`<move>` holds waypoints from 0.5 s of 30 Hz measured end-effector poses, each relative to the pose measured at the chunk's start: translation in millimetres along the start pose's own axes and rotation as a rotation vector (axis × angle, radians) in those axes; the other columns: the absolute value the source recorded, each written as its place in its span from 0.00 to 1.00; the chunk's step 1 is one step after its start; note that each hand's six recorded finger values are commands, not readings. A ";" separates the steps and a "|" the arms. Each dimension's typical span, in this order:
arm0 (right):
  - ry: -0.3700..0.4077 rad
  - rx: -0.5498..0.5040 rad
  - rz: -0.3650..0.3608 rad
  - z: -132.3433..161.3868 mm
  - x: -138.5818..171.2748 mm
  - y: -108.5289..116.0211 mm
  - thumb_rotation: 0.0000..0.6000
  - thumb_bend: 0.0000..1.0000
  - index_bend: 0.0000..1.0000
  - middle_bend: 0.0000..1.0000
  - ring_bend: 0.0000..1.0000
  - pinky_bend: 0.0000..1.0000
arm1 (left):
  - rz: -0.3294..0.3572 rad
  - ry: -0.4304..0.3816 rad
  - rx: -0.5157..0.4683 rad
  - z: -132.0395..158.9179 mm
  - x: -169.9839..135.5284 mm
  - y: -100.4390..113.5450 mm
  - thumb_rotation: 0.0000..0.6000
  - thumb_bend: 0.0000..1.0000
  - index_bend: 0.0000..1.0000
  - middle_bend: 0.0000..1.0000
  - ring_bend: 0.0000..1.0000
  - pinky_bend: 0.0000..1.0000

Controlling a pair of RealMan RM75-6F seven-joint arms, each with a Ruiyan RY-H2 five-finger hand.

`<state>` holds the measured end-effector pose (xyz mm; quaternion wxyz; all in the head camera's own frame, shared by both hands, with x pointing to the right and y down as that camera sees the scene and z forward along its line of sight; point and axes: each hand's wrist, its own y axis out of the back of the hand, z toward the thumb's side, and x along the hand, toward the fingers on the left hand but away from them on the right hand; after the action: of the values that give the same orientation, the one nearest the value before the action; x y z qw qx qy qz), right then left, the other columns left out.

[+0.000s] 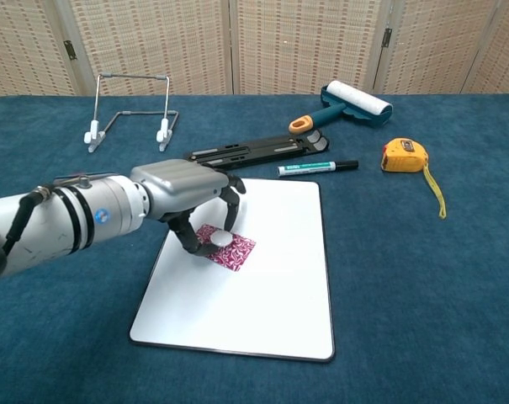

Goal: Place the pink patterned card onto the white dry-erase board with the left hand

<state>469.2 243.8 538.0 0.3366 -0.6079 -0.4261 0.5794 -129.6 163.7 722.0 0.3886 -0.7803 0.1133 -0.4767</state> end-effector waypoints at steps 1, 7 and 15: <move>-0.001 0.000 0.000 -0.2 0.2 0.0 1.00 0.36 0.07 0.08 0.05 0.00 | -0.004 0.004 -0.001 0.3 -0.3 -0.6 1.00 0.37 0.25 0.13 0.08 0.00; -0.003 -0.001 -0.003 -0.6 0.9 0.3 1.00 0.36 0.07 0.08 0.05 0.00 | -0.009 0.016 -0.012 0.0 -3.6 -0.1 1.00 0.34 0.08 0.09 0.06 0.00; -0.004 -0.004 -0.007 -0.9 1.5 2.0 1.00 0.36 0.07 0.08 0.05 0.00 | 0.047 0.076 -0.143 -23.4 -21.1 17.0 1.00 0.34 0.12 0.09 0.05 0.00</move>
<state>470.2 244.5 535.6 0.3366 -0.6057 -0.4300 0.5787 -156.7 152.2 701.7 0.3382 -0.7845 0.1802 -0.4875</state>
